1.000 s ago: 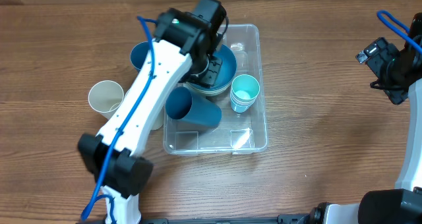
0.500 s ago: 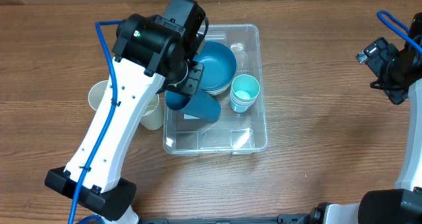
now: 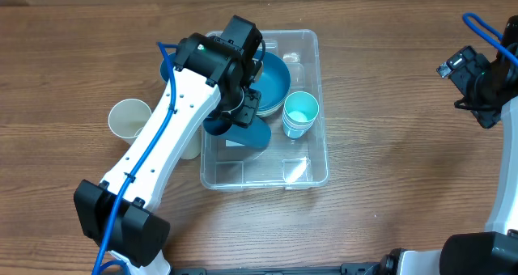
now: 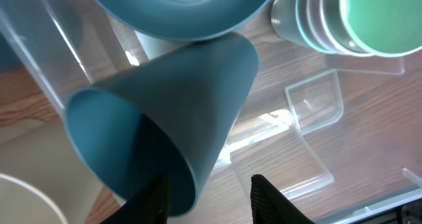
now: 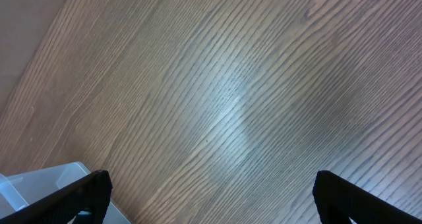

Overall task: Pack container
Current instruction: 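Set the dark blue cup upright in the bin, open and retract left gripper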

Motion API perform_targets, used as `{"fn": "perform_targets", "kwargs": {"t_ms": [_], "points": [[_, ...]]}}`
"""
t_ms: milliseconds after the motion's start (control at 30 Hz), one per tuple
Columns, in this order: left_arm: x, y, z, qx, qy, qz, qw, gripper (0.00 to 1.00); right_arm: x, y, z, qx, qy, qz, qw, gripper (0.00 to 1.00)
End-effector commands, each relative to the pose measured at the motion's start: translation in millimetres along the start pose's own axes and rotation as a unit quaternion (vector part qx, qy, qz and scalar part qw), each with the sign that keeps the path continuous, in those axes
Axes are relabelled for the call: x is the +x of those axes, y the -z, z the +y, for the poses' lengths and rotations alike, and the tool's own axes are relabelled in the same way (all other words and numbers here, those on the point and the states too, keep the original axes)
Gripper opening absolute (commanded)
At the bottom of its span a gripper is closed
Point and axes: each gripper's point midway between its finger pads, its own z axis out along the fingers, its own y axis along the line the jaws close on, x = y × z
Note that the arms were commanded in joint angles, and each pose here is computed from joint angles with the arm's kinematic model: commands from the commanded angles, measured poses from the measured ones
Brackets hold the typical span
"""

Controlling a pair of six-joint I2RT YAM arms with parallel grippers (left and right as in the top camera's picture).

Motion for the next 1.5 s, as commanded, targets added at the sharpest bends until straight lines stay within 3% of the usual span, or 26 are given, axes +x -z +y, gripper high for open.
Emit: {"fn": "perform_targets", "kwargs": {"t_ms": [0, 233, 1167, 1467], "points": [[-6, -3, -5, 0.015, -0.015, -0.007, 1.0, 0.41, -4, 3, 1, -0.002, -0.003, -0.008, 1.0, 1.0], [-8, -3, -18, 0.045, -0.021, -0.012, 0.999, 0.41, -4, 3, 1, -0.002, -0.003, -0.008, 1.0, 1.0], [-1, -6, -3, 0.0, 0.009, 0.001, 1.0, 0.42, -4, 3, 1, -0.002, -0.003, -0.008, 1.0, 1.0], [5, -28, -3, 0.003, 0.014, 0.023, 1.0, 0.41, -4, 3, 1, -0.002, -0.003, -0.008, 1.0, 1.0]]}}
